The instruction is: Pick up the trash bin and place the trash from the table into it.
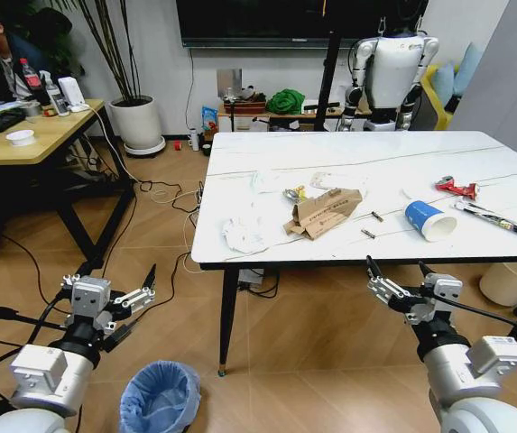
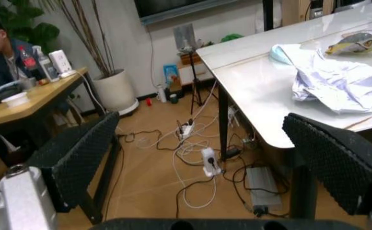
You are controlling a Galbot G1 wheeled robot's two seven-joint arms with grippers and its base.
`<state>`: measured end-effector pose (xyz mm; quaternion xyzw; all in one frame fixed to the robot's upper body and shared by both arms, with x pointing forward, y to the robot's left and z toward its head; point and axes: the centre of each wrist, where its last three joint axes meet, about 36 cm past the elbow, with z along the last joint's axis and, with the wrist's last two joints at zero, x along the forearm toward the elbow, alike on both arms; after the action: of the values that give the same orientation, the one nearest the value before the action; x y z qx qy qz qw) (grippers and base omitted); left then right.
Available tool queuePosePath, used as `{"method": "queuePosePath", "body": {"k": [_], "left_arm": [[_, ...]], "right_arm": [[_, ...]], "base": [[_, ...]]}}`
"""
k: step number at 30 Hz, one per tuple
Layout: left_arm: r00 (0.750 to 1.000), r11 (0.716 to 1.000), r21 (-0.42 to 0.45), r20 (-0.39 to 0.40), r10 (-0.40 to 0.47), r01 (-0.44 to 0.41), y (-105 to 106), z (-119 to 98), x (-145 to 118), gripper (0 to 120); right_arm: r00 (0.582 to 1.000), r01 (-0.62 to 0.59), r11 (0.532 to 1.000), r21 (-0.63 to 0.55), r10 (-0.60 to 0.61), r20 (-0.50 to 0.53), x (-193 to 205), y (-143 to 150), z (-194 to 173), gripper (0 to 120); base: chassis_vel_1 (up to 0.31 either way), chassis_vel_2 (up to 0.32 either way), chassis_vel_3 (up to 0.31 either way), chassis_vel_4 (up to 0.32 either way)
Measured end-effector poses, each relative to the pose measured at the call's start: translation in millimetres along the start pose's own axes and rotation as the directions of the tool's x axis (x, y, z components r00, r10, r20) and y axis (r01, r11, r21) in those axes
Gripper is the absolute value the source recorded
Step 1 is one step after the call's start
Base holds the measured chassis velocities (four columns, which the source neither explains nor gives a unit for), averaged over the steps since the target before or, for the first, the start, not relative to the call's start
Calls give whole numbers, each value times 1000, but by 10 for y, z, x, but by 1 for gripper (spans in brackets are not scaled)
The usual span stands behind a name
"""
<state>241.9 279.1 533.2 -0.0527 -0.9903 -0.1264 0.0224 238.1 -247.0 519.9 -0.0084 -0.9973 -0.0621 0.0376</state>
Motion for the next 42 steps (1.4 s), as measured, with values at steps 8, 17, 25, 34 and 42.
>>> {"method": "queuePosePath", "body": {"k": [8, 17, 25, 34, 42], "left_arm": [[1000, 1000, 3, 2, -1, 1, 2, -3, -3, 100], [1000, 1000, 2, -3, 0, 0, 7, -17, -19, 100], [1000, 1000, 0, -1, 6, -6, 12, -21, -22, 100], [1000, 1000, -5, 2, 4, -4, 8, -18, -20, 100], [1000, 1000, -8, 7, 1, -1, 21, -27, -27, 100]], "right_arm": [[1000, -1, 1000, 0, 1, 0, 1, 0, 1, 100], [1000, -5, 1000, 1, 5, 5, -3, -4, -4, 100], [1000, -4, 1000, -2, 4, 5, -3, 6, -1, 100], [1000, -4, 1000, -6, 4, 4, -3, 14, 2, 100], [1000, -3, 1000, -7, 3, 6, -7, 17, -1, 100]], "base": [[0, 0, 0, 0], [0, 0, 0, 0], [0, 0, 0, 0], [0, 0, 0, 0], [0, 0, 0, 0]]}}
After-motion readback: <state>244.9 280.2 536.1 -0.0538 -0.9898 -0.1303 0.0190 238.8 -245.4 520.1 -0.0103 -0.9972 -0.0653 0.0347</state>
